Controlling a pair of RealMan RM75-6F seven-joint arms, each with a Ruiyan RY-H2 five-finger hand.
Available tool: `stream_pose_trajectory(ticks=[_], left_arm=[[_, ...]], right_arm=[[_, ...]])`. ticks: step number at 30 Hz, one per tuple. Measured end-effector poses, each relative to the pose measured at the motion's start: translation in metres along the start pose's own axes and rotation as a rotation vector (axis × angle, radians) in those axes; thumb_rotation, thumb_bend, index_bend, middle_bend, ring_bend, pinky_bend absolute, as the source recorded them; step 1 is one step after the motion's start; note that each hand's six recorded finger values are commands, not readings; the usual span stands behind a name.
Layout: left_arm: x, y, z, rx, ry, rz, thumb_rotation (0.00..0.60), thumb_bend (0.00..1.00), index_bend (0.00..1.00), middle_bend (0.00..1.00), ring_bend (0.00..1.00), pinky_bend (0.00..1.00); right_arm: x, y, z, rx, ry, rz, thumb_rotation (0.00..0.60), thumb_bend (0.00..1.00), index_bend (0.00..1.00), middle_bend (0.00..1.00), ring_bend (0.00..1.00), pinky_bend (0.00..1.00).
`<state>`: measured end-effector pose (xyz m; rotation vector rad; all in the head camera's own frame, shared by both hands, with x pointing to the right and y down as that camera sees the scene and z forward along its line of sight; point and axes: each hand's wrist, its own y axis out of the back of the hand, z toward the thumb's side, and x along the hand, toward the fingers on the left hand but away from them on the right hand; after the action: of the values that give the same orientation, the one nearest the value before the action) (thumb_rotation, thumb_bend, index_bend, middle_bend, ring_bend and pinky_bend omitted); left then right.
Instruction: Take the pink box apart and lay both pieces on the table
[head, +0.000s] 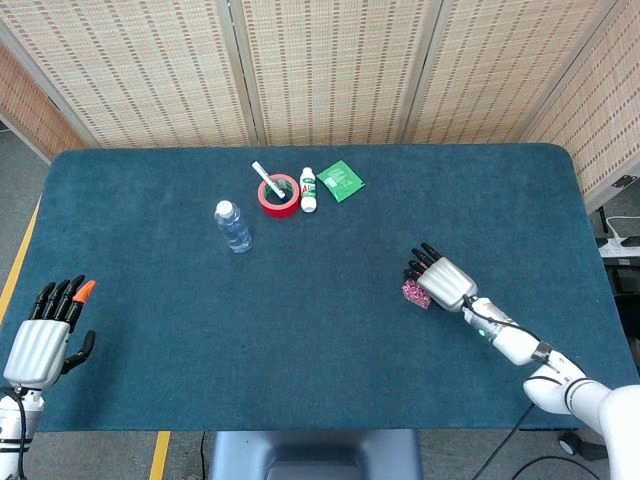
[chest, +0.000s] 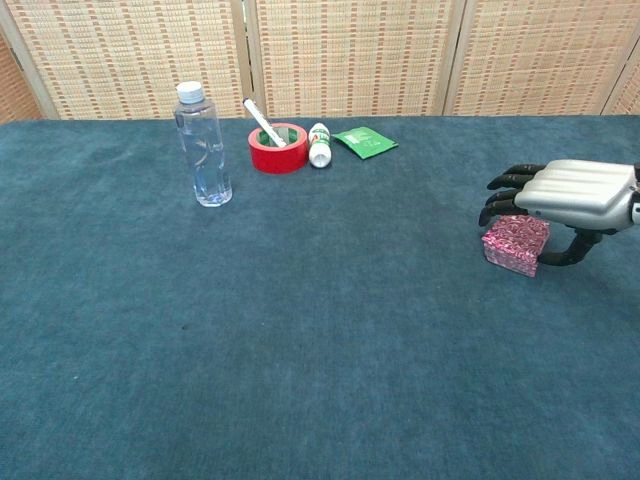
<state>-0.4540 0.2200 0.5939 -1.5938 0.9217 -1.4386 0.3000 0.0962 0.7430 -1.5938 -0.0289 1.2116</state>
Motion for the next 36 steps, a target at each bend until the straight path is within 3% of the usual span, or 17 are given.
stream_pose_trajectory(ticks=[26, 36], left_arm=[[-0.0002, -0.0001, 0.0011, 0.002, -0.004, -0.002, 0.600, 0.47, 0.00, 0.00, 0.00, 0.05], [-0.0013, 0.0009, 0.0011, -0.001, -0.006, 0.003, 0.600, 0.47, 0.00, 0.00, 0.00, 0.05]], right_arm=[[-0.0021, 0.0017, 0.0009, 0.016, -0.006, 0.005, 0.600, 0.27, 0.29, 0.23, 0.00, 0.00], [-0.0032, 0.0056, 0.0051, 0.026, 0.001, -0.022, 0.600, 0.27, 0.50, 0.33, 0.14, 0.00]])
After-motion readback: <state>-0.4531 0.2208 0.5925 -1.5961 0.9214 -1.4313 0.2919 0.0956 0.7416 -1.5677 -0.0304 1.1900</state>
